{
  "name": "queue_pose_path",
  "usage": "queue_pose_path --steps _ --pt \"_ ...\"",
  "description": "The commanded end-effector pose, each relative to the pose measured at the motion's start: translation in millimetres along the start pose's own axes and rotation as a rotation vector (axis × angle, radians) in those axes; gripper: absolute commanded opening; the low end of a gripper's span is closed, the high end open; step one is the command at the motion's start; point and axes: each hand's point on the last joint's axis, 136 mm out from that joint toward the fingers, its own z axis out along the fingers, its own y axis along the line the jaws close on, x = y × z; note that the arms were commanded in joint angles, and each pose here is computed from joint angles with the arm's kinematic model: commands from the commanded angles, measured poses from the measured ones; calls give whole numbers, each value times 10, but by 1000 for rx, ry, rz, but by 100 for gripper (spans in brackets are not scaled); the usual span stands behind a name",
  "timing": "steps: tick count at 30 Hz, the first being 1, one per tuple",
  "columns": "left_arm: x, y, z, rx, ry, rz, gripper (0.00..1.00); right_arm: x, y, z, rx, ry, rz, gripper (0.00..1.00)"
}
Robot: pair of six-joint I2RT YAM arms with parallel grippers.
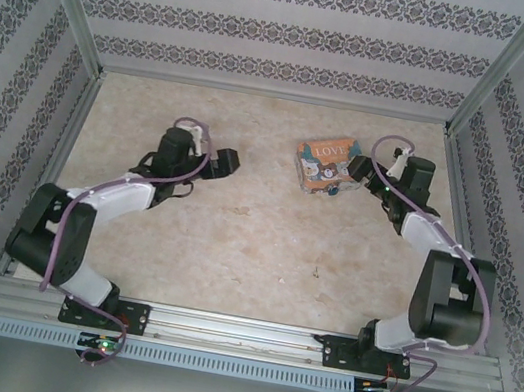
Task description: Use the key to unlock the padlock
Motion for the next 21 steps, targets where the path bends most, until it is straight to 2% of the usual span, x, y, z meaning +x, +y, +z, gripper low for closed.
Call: queue_pose_path --steps 1,15,21 --pt "17 -348 215 95 24 -32 99 -103 19 107 -24 18 23 98" --pt "587 -1084 1139 235 286 -44 100 -84 -63 627 -92 129 41 98" --pt "640 -1208 1356 251 305 -57 100 -91 -43 703 -116 155 20 98"
